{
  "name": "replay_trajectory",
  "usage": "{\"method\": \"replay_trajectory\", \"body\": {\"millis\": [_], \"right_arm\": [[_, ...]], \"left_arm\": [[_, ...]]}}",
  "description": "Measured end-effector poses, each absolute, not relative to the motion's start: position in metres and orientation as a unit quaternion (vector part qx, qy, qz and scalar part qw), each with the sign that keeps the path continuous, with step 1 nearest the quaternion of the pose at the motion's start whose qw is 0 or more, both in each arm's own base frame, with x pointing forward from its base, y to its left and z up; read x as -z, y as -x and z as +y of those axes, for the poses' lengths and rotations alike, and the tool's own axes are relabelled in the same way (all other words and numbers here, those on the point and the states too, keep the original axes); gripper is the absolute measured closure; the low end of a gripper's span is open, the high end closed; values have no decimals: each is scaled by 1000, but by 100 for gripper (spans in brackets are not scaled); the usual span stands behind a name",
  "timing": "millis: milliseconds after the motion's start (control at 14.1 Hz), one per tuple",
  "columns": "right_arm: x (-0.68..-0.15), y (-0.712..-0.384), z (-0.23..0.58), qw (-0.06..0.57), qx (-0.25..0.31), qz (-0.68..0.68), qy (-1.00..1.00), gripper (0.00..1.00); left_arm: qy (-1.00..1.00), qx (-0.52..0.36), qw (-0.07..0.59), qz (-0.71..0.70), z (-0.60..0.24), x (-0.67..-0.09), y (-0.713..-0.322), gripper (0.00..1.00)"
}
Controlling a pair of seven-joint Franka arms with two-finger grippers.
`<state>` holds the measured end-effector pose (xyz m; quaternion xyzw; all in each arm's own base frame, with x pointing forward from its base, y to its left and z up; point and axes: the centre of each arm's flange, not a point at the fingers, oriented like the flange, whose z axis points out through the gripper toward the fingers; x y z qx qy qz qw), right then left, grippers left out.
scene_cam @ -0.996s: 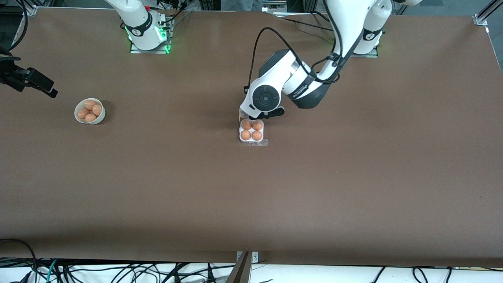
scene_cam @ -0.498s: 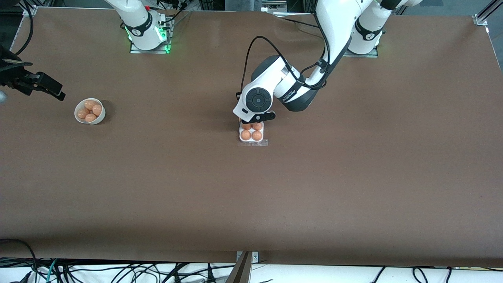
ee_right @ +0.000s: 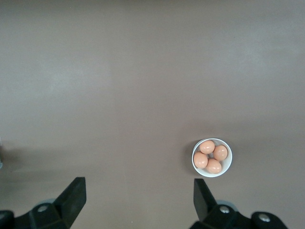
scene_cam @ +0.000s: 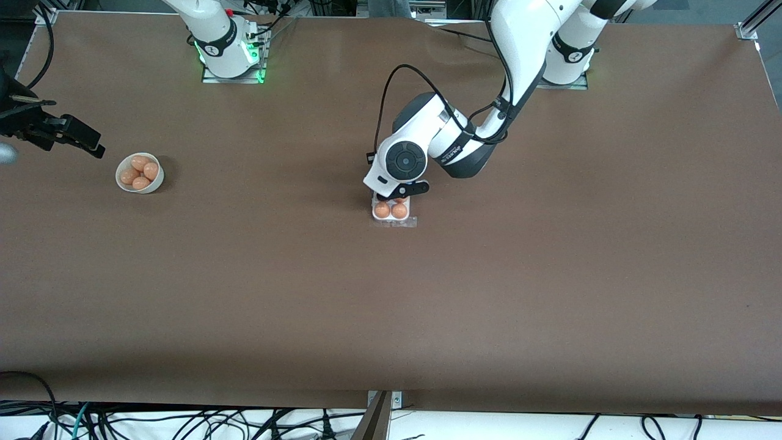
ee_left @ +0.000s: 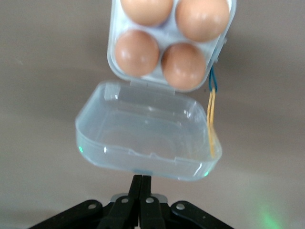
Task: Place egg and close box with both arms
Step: 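Push the clear lid over the eggs with the left gripper, then lift the left gripper away from the closed carton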
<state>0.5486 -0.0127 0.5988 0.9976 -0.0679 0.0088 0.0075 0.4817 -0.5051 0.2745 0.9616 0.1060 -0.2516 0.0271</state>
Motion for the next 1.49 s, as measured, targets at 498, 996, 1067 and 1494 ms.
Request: {"method": "replay_trajectory", "body": {"millis": [498,996,1067,1494], "right_arm": [[-598,-549,-13,8,-8,-58,-998,0],[-598,-549,-12,8,-8,-58,-998,0],[-598,-549,-12,8,-8,-58,-998,0],[-597,-550,-12,8,-8,-56,-998,0]], "left_arm": [[-978,183,29,97,-504,-278,-501,95],[-983,114,47,138,-458,-327,-570,67],[-984,100,47,142,-438,-353,-589,59],[-991,1,-17,133,-261,-524,-644,3]]}}
